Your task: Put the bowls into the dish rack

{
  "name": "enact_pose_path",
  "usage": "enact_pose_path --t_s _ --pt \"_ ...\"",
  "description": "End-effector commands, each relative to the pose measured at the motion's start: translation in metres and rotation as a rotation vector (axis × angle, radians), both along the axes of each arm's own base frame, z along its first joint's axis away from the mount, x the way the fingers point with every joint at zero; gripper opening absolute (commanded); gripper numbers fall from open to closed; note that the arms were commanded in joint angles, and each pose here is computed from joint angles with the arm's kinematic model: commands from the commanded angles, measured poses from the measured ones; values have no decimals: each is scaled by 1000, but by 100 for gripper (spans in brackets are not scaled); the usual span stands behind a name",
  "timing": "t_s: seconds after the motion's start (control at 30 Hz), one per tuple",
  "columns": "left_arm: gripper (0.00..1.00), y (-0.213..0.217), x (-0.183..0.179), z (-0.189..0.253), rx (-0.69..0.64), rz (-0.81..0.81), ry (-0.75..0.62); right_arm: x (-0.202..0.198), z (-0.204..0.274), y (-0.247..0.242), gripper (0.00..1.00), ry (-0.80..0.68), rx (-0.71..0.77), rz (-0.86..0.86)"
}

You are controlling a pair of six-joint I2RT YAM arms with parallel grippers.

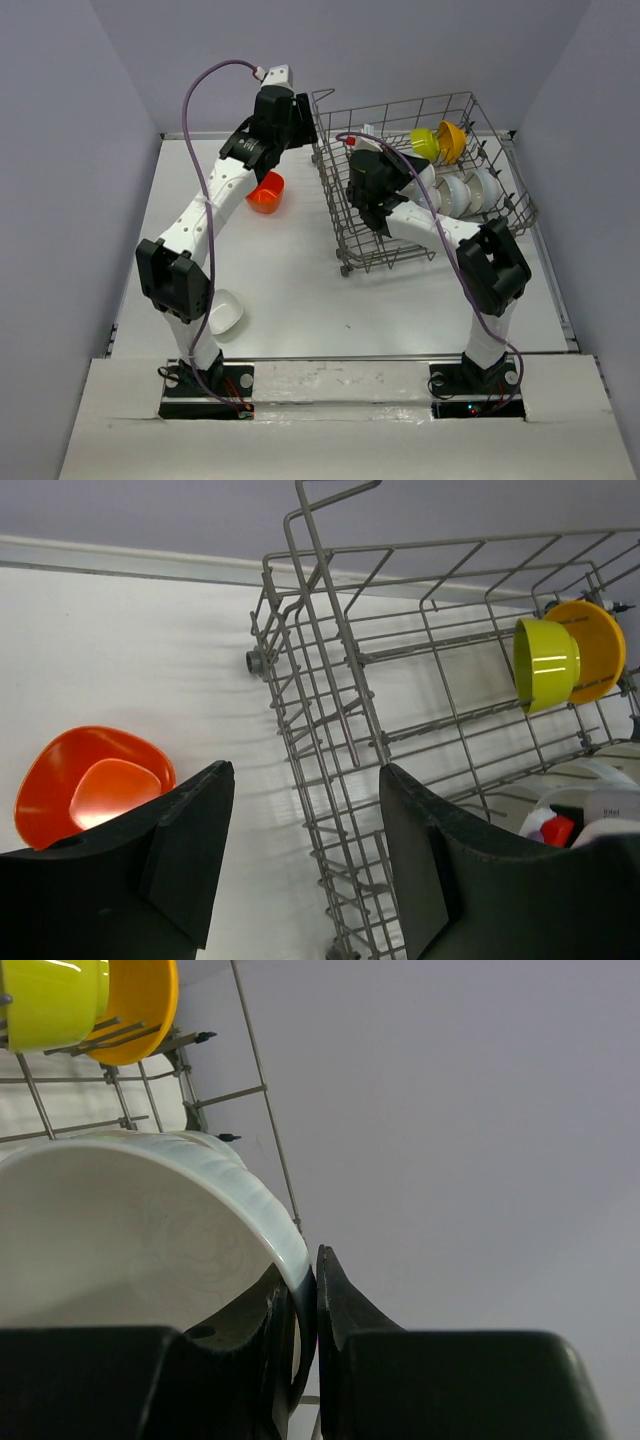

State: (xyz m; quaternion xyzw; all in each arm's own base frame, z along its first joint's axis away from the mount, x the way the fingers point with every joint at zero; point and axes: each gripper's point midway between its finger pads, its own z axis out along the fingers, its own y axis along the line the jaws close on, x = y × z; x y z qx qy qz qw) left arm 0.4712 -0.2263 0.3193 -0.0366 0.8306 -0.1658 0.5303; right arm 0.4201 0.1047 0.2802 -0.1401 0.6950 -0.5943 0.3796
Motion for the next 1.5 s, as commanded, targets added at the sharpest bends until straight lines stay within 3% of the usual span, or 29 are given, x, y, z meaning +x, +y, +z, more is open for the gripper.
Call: enact_pose_path --t_s 0.0,0.4,0.7,1.47 --pt "68 -13 10 51 -100 -30 -103 -16 31 -9 1 -98 79 -111" --pt "68 -25 20 41 -113 -59 -91 -1 -5 14 1 -35 24 -94" --pt "68 -29 27 33 -113 -68 -74 -14 -5 38 1 -27 19 -34" --pt "68 -29 29 25 -99 -68 -60 -29 -12 19 1 -15 7 -37"
